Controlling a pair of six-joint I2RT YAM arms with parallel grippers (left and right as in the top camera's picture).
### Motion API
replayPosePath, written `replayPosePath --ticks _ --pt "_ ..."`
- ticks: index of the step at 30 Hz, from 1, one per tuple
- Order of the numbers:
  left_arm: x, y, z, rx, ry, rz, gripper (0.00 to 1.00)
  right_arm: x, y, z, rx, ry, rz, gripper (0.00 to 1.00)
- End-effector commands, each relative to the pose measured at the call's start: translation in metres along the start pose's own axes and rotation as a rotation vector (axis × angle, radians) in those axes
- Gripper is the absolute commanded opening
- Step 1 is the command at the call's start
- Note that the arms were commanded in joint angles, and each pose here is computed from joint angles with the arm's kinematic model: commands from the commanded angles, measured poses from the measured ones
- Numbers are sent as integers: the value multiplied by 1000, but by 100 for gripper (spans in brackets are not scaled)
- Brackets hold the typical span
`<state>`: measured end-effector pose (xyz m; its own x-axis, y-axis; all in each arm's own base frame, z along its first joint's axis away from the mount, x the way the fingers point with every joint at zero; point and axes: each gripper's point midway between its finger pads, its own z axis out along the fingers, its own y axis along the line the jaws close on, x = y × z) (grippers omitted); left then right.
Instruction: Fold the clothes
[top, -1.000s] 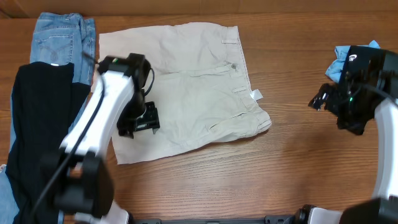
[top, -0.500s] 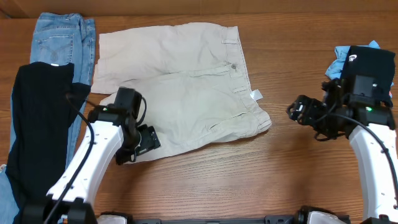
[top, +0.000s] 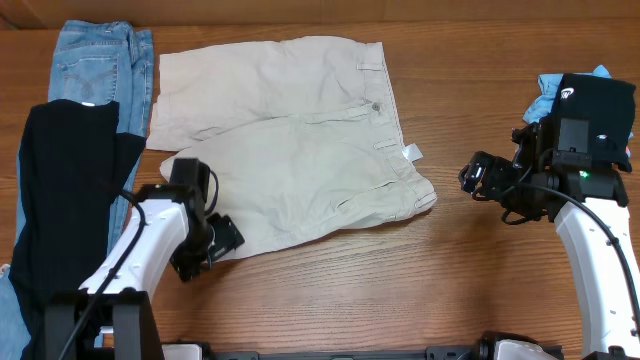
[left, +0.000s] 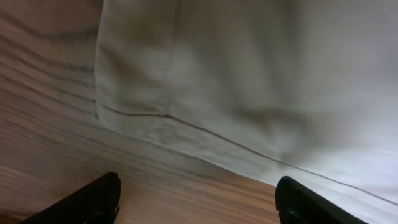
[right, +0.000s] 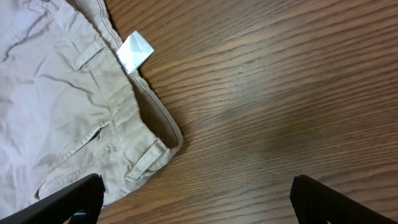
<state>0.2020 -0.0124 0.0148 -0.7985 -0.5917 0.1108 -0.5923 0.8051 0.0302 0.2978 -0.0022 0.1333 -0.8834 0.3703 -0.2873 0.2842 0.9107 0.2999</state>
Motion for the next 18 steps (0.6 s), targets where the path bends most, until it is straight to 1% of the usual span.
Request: replayPosePath --ticks 1,5,13,15,16,17,18 --pt "6 15 16 -45 13 -61 82 0 -2 -1 12 -8 1 100" --pt "4 18 26 -40 -7 -70 82 0 -2 -1 12 -7 1 100" --pt "-21 12 26 -25 -122 -70 78 2 -2 -1 15 2 4 100" --pt "-24 13 25 -35 -138 -70 72 3 -3 -1 16 5 4 100" --pt "-25 14 25 -40 -147 -71 65 4 -3 -1 17 6 4 100" --pt "-27 15 25 -43 -153 -71 54 4 -3 -1 17 6 4 100" --pt "-27 15 25 -45 -155 -71 36 4 -3 -1 17 6 4 100"
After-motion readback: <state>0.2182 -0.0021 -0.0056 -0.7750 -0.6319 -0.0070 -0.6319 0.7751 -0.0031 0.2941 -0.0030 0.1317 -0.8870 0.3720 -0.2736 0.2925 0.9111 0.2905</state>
